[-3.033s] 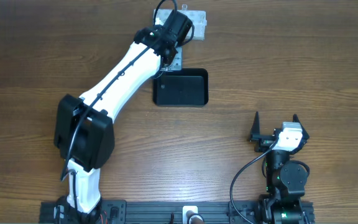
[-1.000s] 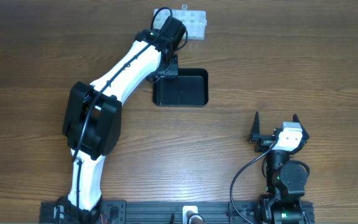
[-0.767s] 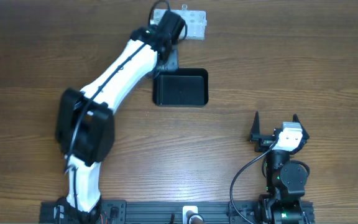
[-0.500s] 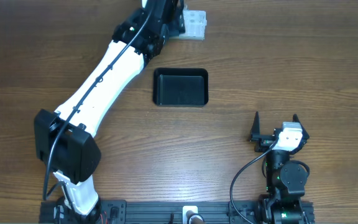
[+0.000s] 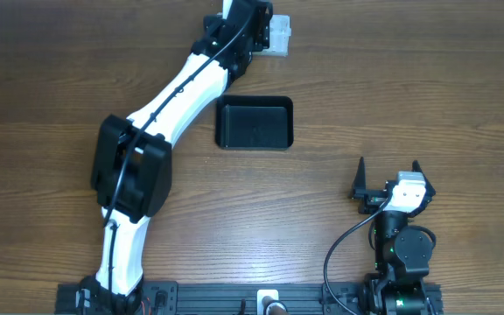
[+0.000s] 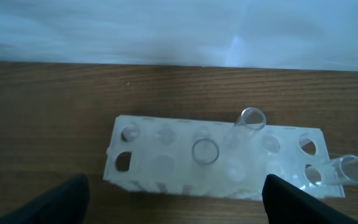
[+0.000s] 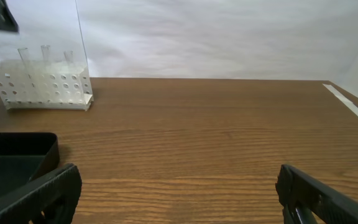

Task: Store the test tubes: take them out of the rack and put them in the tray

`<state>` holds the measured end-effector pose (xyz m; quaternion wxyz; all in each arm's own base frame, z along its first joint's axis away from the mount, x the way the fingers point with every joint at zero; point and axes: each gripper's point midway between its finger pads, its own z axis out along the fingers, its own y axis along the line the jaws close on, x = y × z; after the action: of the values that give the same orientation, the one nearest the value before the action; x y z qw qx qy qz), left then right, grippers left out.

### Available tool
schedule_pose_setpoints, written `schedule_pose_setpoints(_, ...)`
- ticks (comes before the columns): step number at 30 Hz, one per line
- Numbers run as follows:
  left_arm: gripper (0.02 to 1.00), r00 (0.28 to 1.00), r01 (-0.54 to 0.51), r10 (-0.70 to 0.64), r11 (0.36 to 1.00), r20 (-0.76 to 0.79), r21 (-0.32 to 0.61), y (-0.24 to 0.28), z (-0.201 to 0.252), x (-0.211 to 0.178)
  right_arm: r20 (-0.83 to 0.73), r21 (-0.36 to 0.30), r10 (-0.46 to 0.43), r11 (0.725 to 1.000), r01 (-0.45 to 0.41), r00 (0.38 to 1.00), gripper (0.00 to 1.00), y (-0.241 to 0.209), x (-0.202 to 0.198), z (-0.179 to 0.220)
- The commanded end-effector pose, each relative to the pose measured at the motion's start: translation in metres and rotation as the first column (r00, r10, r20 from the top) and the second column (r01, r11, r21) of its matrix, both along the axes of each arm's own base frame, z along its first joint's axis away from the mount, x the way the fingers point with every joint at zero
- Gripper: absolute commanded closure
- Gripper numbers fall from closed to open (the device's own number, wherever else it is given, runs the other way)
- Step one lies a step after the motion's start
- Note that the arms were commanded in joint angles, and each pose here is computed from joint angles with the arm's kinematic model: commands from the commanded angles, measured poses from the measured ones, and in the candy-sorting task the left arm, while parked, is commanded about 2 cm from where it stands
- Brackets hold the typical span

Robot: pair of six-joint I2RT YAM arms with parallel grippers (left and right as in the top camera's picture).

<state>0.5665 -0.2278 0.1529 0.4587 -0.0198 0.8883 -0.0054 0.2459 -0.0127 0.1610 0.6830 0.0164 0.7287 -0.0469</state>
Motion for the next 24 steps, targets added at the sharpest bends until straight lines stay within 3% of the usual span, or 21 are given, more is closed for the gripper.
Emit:
schedule_pose_setpoints(1,0.143,0.998,0.043,-0.045,0.998,0.037,0.043,-0.011,0.004,0.024,-0.003,-0.004,0.011,1.000,-0.011,1.000,0.007,0.002,0.000,-0.002)
schedule_pose_setpoints(12,0.194,0.999,0.048,-0.049,0.998,0.021,0.029,-0.009,-0.013,0.037,-0.003,-0.004,0.011,1.000,-0.011,1.000,0.009,0.002,0.000,-0.002)
schedule_pose_setpoints(24,0.364,0.998,0.062,-0.062,0.998,0.004,0.023,-0.012,-0.031,0.041,-0.003,-0.004,0.011,1.000,-0.011,1.000,0.007,0.002,0.000,-0.002)
